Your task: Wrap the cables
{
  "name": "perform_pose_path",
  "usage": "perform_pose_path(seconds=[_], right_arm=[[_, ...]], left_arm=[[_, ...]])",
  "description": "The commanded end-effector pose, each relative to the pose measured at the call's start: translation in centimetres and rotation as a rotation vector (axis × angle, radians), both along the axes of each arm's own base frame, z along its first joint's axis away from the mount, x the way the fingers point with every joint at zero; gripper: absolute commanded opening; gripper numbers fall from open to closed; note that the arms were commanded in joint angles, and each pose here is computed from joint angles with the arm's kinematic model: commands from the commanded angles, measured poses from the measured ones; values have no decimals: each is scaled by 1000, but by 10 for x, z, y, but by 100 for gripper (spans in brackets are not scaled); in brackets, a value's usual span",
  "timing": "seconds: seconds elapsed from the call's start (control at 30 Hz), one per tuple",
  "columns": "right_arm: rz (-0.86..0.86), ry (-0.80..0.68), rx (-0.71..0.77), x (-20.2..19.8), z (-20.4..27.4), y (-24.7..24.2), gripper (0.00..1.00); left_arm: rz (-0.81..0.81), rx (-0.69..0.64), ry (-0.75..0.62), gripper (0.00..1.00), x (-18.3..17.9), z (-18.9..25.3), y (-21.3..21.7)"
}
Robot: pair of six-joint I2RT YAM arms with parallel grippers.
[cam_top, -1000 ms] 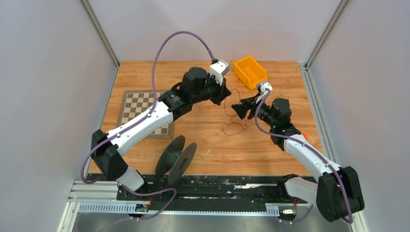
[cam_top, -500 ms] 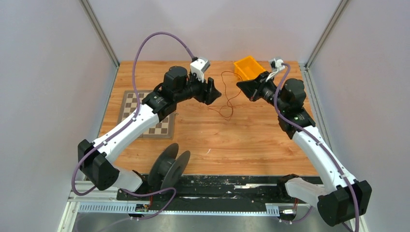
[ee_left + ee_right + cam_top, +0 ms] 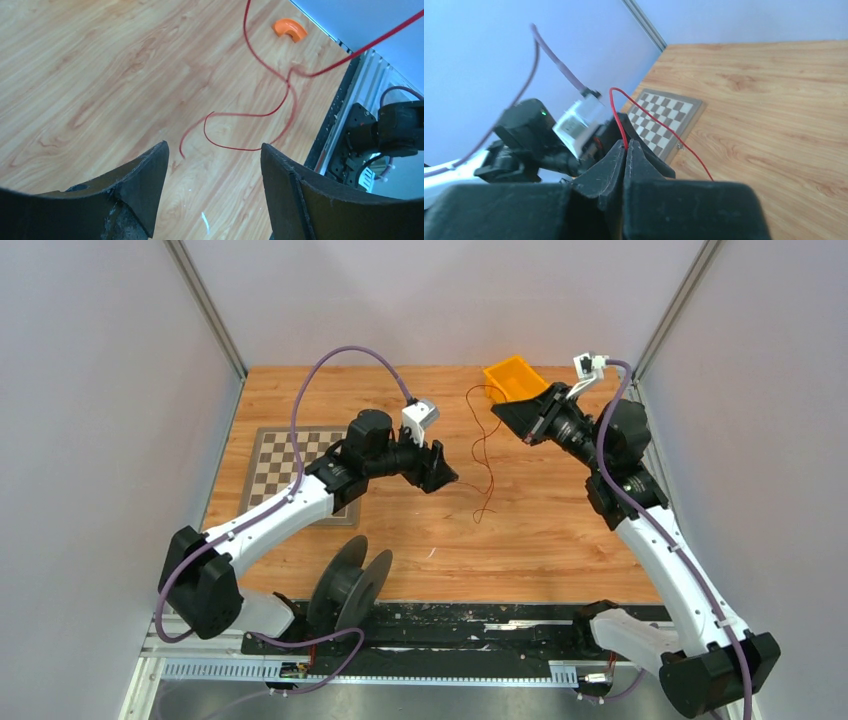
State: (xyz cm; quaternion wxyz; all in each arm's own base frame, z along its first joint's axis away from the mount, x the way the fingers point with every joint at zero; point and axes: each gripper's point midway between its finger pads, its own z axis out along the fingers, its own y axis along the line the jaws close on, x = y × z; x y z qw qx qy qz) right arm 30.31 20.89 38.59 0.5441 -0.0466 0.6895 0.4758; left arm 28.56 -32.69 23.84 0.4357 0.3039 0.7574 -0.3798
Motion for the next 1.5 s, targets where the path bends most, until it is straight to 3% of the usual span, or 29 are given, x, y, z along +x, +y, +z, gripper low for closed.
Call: perform_pose_path(seconds=[0.0,0.2,0.3,0.43,0.67,1.13,1.47], right_arm=[[-7,-110,81,-21,58,-7,0],[-2,-142,85,-30,67,-10,0],[-3,-151,79,-31,67,-10,0],[-9,-155,73,-31,66,-11,0],[-20,-170,63,-33,64,-14,0],[-35,-206,40,-39,60,-19,0],[-17,-206,27,-44,51,-18,0]], left_arm=[[-74,-95,-112,76,-12,40,-5],[-48,-30,-97,76,-7,28,0],[81,3,-61,75,12,27,9],[265,-15,134,74,24,19,18],[332,-169,418,73,11,9,6],[214,-333,770,64,-4,-4,-18],[164,-438,828,51,2,-1,-18]])
